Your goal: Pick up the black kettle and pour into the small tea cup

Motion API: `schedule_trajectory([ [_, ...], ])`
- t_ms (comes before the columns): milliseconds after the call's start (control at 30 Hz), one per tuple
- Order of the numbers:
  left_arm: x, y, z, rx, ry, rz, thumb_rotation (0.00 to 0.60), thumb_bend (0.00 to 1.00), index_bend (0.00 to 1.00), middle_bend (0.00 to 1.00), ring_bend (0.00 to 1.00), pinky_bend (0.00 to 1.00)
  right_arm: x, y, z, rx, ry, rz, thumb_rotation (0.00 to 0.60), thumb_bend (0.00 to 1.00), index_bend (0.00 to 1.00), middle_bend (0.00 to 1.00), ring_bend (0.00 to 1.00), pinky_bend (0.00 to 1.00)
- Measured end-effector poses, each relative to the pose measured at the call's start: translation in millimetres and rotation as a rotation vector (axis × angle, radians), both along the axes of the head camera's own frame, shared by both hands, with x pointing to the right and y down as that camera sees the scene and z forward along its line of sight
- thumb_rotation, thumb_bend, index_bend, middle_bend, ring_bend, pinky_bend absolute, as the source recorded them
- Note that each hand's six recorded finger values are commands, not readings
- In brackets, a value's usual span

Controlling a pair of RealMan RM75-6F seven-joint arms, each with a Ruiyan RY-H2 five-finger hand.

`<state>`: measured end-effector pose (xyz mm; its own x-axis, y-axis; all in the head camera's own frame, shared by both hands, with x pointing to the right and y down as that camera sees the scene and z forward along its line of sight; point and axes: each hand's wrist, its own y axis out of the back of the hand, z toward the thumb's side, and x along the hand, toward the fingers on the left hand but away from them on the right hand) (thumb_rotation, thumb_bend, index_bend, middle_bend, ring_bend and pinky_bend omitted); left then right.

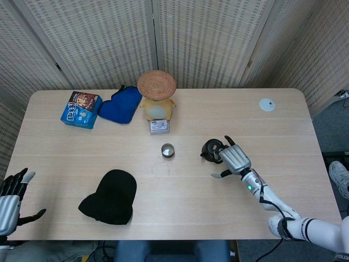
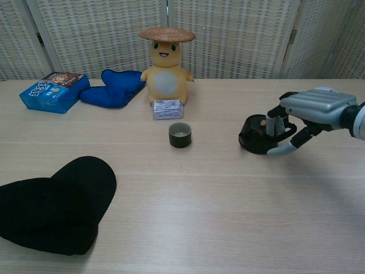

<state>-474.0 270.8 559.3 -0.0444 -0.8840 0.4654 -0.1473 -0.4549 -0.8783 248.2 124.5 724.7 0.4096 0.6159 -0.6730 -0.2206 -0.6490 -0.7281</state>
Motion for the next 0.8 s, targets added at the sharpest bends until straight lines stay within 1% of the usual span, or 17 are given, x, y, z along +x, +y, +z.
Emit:
schedule_trajectory([
  [200, -0.7, 0.4, 0.2, 0.0, -0.001, -0.002, 0.595, 0.11, 0.09, 0.0, 0.04, 0.0, 0.9, 1.7, 2.4, -0.007, 0.016, -0.011, 0.27, 0.0, 0.47, 0.52, 0.36, 0.0],
  [800, -0.6, 1.1, 1.7, -0.002, 0.002, -0.002, 0.598, 0.11, 0.09, 0.0, 0.04, 0.0, 5.7, 12.4, 8.2, -0.032, 0.056, -0.033, 0.289, 0.0, 0.48, 0.54, 0.38, 0.0],
])
